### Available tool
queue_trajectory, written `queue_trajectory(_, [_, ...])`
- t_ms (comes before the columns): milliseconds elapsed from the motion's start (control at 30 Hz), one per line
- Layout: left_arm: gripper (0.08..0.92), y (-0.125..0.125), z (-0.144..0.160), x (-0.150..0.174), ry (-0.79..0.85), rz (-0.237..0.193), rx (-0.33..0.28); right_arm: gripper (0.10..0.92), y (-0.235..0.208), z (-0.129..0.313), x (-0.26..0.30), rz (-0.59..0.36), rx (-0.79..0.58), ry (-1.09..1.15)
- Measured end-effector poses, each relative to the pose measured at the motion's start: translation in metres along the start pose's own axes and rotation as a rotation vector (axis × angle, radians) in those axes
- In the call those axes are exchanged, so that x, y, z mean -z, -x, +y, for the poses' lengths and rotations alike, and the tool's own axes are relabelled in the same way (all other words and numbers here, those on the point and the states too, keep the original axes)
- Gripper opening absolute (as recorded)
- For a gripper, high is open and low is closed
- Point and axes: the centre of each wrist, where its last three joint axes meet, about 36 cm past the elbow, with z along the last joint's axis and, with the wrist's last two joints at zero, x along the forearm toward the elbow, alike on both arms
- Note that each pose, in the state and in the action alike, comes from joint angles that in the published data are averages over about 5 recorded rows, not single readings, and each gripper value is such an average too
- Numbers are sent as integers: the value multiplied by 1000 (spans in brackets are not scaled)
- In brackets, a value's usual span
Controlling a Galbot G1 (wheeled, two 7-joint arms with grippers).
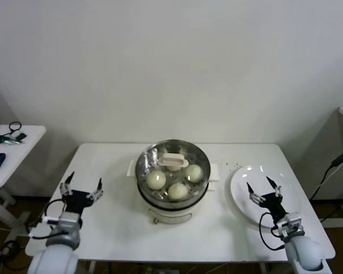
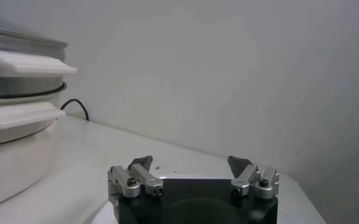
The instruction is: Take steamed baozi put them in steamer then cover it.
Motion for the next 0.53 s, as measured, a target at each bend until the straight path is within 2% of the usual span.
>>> queue_trajectory(267, [823, -1, 20, -33, -149, -82, 21, 823, 1, 2, 6, -18, 1, -3])
queue_trajectory(533, [823, -7, 27, -51, -195, -114, 28, 823, 1, 3, 9, -26, -3, -3])
